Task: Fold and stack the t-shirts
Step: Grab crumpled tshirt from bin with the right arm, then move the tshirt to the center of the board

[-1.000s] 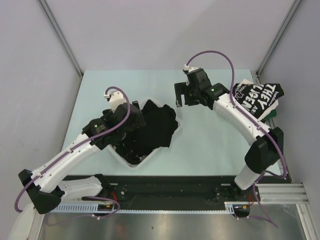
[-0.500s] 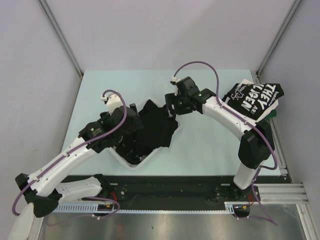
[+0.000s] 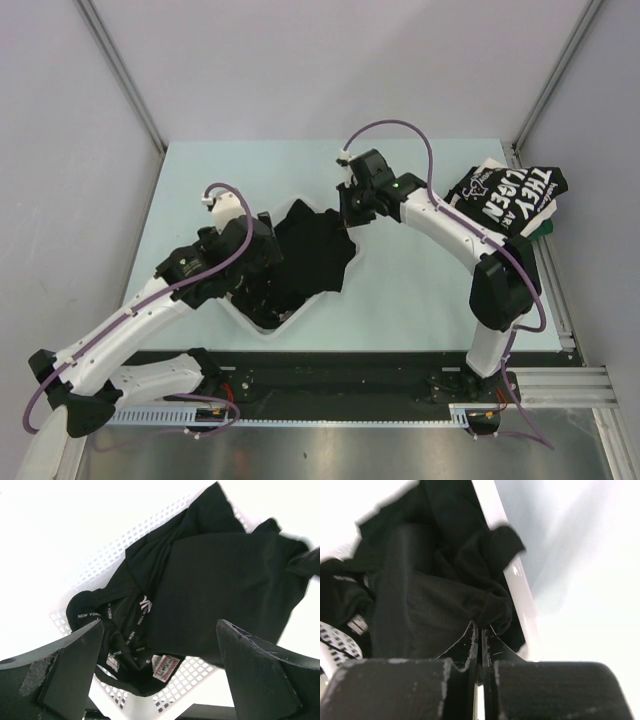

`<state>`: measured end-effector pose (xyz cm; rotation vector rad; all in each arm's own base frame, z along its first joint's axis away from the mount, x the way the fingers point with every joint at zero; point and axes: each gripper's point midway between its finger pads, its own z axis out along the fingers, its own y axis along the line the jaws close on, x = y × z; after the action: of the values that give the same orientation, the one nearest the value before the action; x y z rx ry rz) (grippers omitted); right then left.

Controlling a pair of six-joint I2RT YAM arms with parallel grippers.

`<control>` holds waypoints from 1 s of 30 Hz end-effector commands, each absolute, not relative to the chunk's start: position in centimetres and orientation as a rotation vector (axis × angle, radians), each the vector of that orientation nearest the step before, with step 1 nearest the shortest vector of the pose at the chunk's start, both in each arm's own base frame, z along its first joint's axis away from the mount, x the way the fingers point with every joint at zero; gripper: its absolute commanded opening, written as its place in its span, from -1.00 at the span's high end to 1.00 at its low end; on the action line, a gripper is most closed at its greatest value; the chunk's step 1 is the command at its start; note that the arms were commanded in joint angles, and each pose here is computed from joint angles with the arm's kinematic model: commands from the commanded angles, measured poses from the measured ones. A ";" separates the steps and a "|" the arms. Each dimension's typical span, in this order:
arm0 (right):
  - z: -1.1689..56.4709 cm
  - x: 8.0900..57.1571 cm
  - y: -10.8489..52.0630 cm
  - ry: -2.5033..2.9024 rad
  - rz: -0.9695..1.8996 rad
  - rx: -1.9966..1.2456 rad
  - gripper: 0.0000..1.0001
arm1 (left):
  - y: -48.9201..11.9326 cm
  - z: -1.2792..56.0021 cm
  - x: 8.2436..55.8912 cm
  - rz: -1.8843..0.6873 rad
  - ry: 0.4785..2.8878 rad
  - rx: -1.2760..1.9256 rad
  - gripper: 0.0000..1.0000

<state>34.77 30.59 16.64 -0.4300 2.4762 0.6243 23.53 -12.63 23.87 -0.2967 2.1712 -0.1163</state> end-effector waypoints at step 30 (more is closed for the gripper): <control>51.0 49.0 12.8 1.531 0.302 -0.091 1.00 | -13.9 21.1 23.6 -0.130 2.233 -0.279 -0.99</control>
<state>50.49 16.60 44.44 -0.1357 1.7193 0.3720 22.78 -12.91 20.24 -0.3016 2.2486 -0.1003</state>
